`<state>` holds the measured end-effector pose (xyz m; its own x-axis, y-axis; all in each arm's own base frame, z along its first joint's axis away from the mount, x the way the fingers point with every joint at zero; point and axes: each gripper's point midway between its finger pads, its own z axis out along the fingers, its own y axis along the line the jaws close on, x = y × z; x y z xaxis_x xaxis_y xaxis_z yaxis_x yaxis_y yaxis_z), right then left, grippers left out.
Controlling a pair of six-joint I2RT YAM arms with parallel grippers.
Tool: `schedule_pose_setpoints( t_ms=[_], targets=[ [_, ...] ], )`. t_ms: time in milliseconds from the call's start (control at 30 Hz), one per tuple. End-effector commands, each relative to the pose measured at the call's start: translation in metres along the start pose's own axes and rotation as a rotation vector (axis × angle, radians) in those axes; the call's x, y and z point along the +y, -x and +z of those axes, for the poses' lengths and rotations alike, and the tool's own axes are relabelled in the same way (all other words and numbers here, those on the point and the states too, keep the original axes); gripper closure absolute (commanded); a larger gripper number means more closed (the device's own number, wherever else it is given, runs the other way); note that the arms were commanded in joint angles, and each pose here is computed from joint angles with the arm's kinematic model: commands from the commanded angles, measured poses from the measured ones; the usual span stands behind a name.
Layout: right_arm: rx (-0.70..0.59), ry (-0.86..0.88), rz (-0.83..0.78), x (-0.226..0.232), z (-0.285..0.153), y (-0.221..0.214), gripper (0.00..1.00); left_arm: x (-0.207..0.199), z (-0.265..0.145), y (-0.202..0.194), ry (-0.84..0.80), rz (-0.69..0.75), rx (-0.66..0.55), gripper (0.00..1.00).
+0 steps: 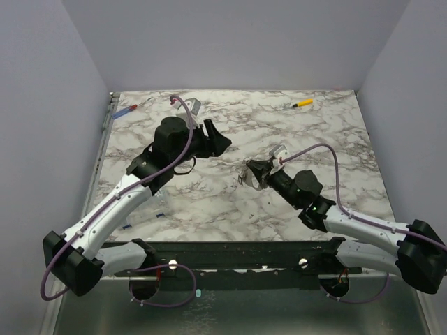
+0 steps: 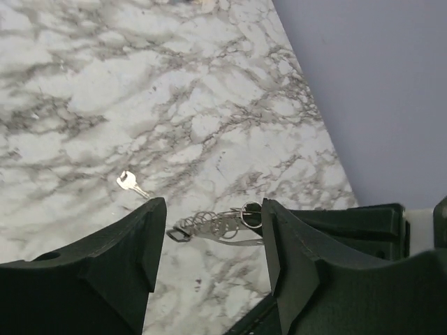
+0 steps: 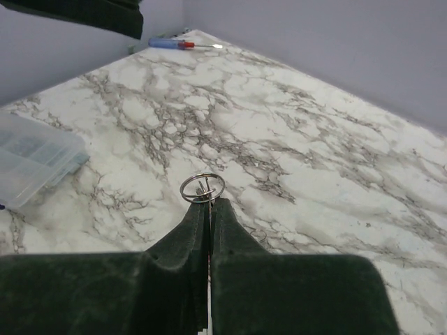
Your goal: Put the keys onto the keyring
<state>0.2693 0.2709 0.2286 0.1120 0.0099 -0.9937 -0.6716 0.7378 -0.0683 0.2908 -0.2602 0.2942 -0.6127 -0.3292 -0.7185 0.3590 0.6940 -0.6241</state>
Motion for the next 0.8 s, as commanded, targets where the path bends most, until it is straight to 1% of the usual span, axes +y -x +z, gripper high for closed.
schedule_pose_setpoints(
  t_ms=[0,67,200,267,300,367,433,567,667,767],
  targets=[
    [0.181,0.001,0.055,0.002,-0.013,-0.012,0.99,0.007,-0.017,0.014,-0.034,0.393,-0.097,0.38],
    [0.247,-0.009,0.09,0.003,-0.021,-0.016,0.99,0.003,-0.023,0.008,-0.097,0.532,-0.116,0.38],
    [0.341,-0.011,0.123,0.004,-0.034,-0.019,0.99,-0.02,-0.035,-0.019,-0.331,0.828,-0.127,0.39],
    [0.355,0.0,0.148,0.007,-0.037,-0.014,0.99,-0.035,-0.043,-0.037,-0.474,0.955,-0.133,0.42],
    [0.353,0.01,0.158,0.009,-0.038,-0.01,0.99,-0.04,-0.046,-0.045,-0.536,1.023,-0.139,0.46],
    [0.371,0.026,0.172,0.012,-0.042,-0.009,0.99,-0.05,-0.052,-0.062,-0.652,1.115,-0.135,0.5],
    [0.381,0.04,0.181,0.015,-0.044,-0.006,0.99,-0.059,-0.054,-0.072,-0.734,1.152,-0.131,0.52],
    [0.409,0.079,0.183,0.021,-0.05,-0.008,0.99,-0.077,-0.055,-0.092,-0.867,1.168,-0.094,0.58],
    [0.399,0.109,0.194,0.026,-0.054,-0.006,0.99,-0.085,-0.05,-0.107,-0.923,1.188,-0.065,0.62],
    [0.386,0.117,0.195,0.027,-0.056,-0.002,0.99,-0.085,-0.041,-0.116,-0.941,1.182,-0.029,0.63]
  ],
)
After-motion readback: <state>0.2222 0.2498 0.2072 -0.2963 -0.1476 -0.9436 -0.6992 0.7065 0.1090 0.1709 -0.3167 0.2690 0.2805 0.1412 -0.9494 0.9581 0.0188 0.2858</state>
